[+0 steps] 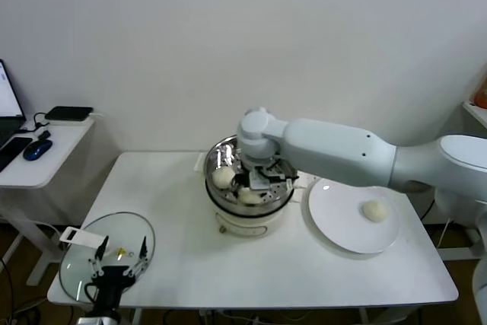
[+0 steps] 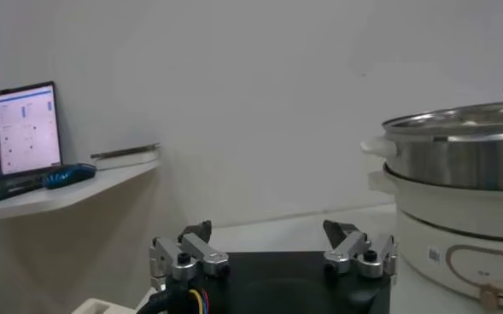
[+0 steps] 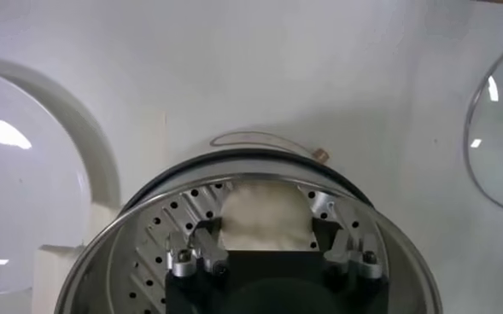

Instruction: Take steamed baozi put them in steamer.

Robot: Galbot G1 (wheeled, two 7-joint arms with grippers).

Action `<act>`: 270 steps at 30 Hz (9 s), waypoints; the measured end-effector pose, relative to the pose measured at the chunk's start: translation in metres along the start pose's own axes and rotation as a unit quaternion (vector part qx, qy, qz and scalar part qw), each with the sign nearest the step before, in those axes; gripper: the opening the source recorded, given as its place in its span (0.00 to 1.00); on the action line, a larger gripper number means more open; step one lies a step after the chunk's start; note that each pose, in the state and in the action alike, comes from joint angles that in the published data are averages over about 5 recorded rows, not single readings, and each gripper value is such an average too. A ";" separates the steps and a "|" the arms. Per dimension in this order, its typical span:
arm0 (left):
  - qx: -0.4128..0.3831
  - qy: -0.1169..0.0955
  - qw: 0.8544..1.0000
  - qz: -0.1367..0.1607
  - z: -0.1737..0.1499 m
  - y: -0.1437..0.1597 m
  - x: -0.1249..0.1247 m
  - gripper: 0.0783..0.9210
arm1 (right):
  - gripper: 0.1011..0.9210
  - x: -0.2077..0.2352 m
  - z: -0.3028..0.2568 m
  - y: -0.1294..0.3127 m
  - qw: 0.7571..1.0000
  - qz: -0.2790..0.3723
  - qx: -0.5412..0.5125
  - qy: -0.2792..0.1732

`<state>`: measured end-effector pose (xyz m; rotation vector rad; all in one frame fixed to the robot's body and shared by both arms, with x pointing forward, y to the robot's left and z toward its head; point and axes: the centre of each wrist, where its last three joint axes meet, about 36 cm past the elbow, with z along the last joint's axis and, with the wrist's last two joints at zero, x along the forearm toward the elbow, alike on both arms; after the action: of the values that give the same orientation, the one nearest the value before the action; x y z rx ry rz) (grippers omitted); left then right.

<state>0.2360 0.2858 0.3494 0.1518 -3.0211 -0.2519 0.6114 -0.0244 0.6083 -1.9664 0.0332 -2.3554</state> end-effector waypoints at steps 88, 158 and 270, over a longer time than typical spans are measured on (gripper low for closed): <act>0.002 -0.013 1.000 0.020 -0.011 -0.007 0.005 0.88 | 0.88 -0.087 0.007 0.468 0.674 -0.020 -0.738 -0.015; 0.003 -0.016 1.000 0.018 -0.012 -0.008 0.003 0.88 | 0.70 -0.045 0.064 0.425 0.672 0.010 -0.740 -0.010; -0.019 -0.030 0.999 0.038 -0.029 -0.011 0.004 0.88 | 0.88 0.014 0.125 0.162 0.700 0.056 -0.702 -0.119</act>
<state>0.2362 0.2698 0.3766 0.0256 -3.0709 -0.3130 0.7386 -0.1827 0.6343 -2.3925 2.4480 -1.9127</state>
